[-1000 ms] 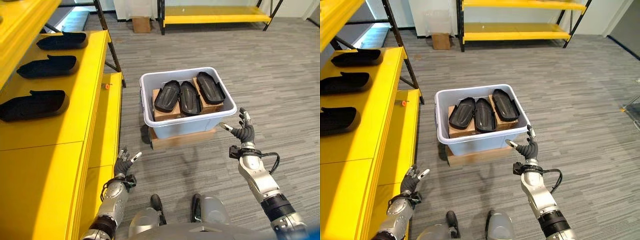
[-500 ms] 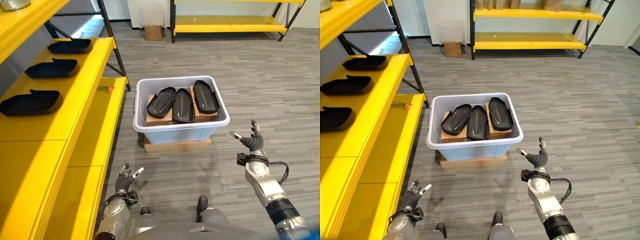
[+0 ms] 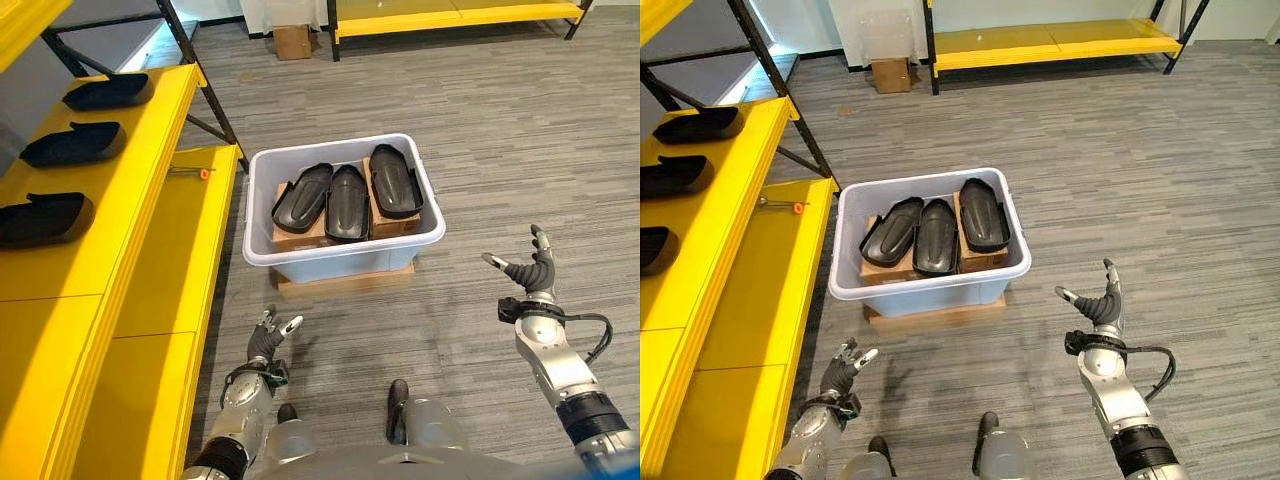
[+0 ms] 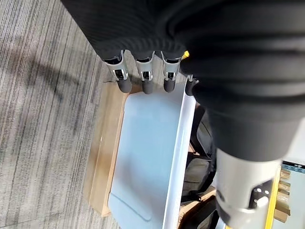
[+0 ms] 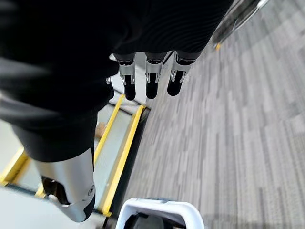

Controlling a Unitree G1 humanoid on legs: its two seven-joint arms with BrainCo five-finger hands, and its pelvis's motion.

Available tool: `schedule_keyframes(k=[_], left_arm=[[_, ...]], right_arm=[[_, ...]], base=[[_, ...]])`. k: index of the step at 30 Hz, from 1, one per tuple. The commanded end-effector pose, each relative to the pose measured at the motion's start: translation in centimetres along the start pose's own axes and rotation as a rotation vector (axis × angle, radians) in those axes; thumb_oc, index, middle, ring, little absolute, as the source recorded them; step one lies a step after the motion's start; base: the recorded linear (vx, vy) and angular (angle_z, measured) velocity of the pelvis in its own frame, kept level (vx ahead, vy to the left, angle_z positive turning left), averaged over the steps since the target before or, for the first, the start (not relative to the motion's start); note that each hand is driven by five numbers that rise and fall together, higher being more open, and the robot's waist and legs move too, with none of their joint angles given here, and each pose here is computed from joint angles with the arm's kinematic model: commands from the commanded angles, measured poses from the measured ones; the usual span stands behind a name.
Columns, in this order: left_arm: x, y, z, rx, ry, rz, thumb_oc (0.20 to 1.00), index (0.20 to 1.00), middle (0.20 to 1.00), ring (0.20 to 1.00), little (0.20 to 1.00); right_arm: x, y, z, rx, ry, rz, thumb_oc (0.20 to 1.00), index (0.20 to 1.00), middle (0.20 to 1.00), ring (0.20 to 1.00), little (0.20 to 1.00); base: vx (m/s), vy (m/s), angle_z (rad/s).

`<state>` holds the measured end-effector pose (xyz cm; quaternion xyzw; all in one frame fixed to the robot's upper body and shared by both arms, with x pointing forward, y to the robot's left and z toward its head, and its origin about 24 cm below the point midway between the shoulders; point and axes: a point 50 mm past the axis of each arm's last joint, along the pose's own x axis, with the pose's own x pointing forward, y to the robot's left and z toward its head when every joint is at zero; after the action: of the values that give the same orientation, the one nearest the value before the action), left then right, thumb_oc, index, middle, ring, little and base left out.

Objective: Move parts from the plastic box to the shelf.

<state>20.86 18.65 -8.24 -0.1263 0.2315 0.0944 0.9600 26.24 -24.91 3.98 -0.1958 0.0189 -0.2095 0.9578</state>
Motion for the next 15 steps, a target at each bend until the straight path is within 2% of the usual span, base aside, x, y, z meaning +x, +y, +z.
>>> schedule_keyframes(k=[1, 6, 10, 15], left_arm=[[0.0, 0.9, 2.0, 0.032, -0.098, 0.015, 1.000, 1.000, 1.000, 1.000, 1.000], [-0.2, 1.6, 1.6, 0.018, -0.082, 0.043, 1.000, 1.000, 1.000, 1.000, 1.000], [-0.5, 3.3, 0.1, -0.009, -0.031, 0.119, 1.000, 1.000, 1.000, 1.000, 1.000], [-0.2, 4.1, 2.2, 0.028, -0.111, 0.130, 1.000, 1.000, 1.000, 1.000, 1.000]], right_arm=[[0.4, 0.1, 2.4, 0.040, -0.146, 0.030, 1.000, 1.000, 1.000, 1.000, 1.000], [0.4, 0.4, 3.0, 0.041, -0.157, 0.077, 1.000, 1.000, 1.000, 1.000, 1.000], [-0.4, 2.1, 2.2, 0.089, -0.091, 0.174, 1.000, 1.000, 1.000, 1.000, 1.000], [-1.1, 4.2, 3.0, 0.137, -0.120, 0.239, 1.000, 1.000, 1.000, 1.000, 1.000]], base=[[0.05, 0.061, 0.23], [0.18, 0.320, -0.10], [0.27, 0.707, -0.80], [0.08, 0.141, -0.07]])
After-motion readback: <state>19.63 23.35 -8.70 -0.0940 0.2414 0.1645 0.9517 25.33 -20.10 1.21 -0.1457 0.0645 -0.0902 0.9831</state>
